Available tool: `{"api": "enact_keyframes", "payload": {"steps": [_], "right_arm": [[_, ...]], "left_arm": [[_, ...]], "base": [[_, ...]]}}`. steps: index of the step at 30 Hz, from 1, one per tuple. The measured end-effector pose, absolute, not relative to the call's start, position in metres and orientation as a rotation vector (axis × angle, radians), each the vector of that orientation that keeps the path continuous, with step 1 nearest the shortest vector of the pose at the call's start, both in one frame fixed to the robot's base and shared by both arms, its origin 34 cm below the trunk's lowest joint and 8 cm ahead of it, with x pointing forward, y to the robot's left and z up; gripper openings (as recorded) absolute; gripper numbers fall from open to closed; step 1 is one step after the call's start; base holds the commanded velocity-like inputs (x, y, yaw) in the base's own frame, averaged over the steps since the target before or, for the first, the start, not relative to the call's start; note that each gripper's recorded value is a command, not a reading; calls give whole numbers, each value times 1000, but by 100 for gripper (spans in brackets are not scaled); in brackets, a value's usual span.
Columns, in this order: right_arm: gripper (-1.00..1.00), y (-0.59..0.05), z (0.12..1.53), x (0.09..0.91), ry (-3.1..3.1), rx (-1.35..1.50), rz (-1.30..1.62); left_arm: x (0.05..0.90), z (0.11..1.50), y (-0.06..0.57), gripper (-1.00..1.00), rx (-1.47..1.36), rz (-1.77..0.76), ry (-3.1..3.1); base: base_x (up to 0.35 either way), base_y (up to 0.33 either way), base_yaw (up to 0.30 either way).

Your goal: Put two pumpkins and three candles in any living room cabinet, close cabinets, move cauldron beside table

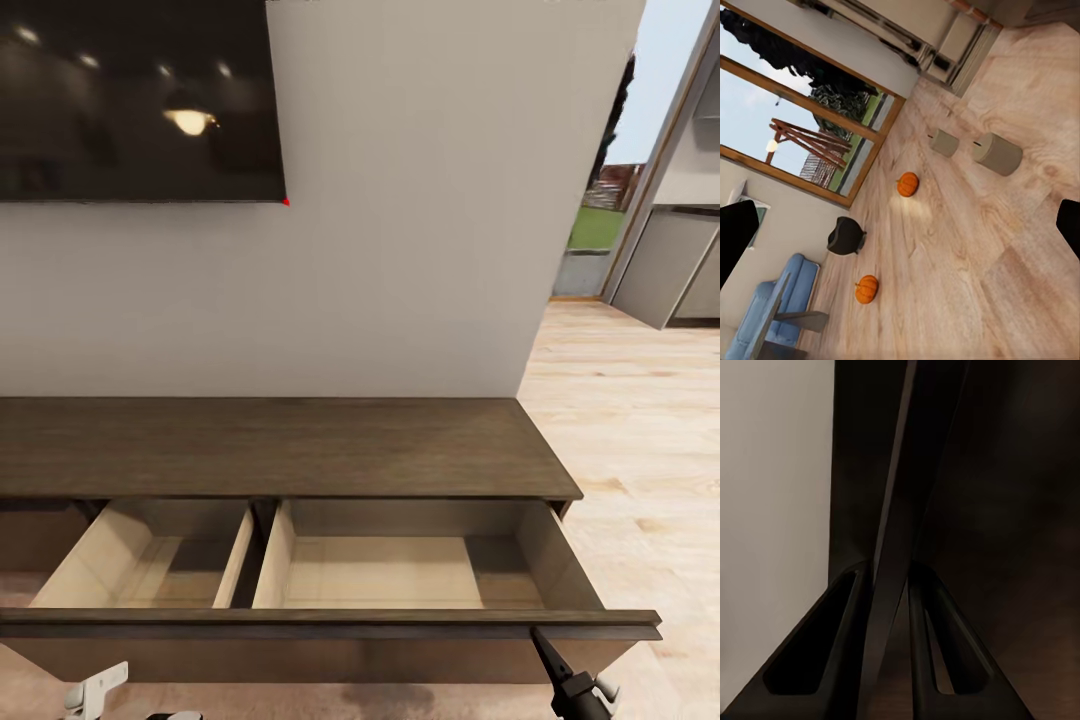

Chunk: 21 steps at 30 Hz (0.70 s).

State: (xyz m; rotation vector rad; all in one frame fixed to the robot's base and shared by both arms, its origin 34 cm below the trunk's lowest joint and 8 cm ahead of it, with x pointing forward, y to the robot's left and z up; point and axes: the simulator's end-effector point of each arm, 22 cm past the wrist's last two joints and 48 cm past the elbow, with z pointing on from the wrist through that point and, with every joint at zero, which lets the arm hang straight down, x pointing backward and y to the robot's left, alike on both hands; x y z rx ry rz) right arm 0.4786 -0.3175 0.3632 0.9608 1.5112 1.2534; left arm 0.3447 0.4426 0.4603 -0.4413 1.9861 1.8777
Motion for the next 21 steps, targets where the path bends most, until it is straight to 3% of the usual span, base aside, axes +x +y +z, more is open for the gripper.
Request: {"api": "enact_keyframes", "payload": {"steps": [21], "right_arm": [[-100, -317, 363, 479, 1511, 961, 1253]], "left_arm": [[345, 460, 443, 100, -441, 1878, 1986]], "base": [[-32, 0, 0]]}}
